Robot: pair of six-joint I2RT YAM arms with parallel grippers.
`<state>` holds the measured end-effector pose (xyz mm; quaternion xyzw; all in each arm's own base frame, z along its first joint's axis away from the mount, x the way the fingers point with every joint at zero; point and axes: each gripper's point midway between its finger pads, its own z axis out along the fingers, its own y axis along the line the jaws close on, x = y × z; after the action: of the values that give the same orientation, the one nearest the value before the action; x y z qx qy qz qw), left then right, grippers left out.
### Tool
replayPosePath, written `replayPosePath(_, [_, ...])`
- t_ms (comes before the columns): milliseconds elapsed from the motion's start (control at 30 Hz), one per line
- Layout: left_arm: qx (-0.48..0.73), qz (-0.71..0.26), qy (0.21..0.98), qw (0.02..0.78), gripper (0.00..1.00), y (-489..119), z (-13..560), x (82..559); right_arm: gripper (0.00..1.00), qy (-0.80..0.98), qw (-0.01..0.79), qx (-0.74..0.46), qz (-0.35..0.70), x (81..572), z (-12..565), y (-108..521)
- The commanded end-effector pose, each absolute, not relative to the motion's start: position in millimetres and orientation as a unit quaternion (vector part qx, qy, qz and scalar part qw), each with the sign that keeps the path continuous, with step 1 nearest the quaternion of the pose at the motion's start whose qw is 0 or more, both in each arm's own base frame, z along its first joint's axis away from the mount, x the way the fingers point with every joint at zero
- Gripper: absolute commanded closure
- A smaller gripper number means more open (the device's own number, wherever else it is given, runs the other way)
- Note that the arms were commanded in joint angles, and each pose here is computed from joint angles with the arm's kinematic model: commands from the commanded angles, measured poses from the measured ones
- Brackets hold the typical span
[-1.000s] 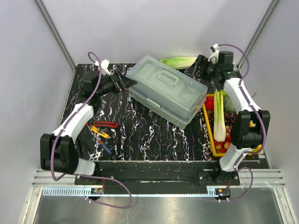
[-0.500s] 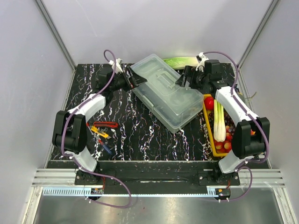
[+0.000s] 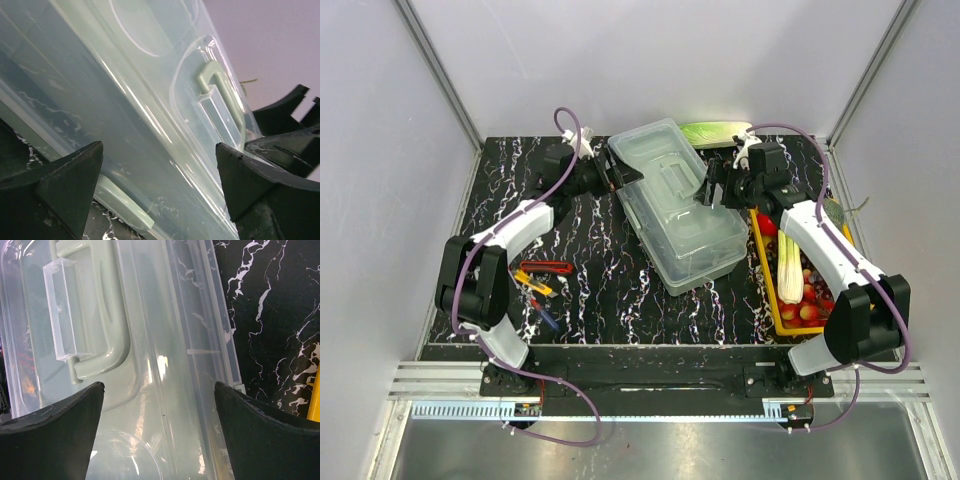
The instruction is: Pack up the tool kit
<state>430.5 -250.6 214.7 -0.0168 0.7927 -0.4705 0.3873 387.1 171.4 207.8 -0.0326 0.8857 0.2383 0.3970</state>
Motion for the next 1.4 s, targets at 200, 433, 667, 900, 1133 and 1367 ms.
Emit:
replayPosePath(200, [-0.027, -0.293, 0.812, 0.504, 0.01, -187.3, 256.2, 457.2, 0.01, 0.858, 0.471, -0.025, 0.204, 411.0, 279.0, 165.8])
replayPosePath(433, [-0.150, -0.058, 0.840, 0.519, 0.01, -58.1, 253.3, 449.4, 0.01, 0.843, 0.501, -0.032, 0.194, 412.8, 302.1, 160.6])
replayPosePath(667, [-0.087, 0.029, 0.849, 0.520, 0.01, -22.5, 244.6, 425.5, 0.00, 0.835, 0.531, 0.013, 0.146, 421.6, 304.4, 138.1])
replayPosePath(900, [-0.059, -0.194, 0.846, 0.493, 0.01, -99.0, 233.8, 411.3, 0.00, 0.851, 0.479, -0.066, 0.206, 411.4, 289.3, 170.2])
replayPosePath(1133, [-0.081, -0.414, 0.796, 0.435, 0.01, -165.0, 221.8, 388.1, 0.01, 0.839, 0.452, -0.139, 0.270, 388.4, 291.7, 198.8])
replayPosePath(1367, [-0.114, -0.441, 0.794, 0.403, 0.01, -192.4, 202.4, 398.2, 0.04, 0.823, 0.466, -0.217, 0.240, 377.6, 287.3, 232.0])
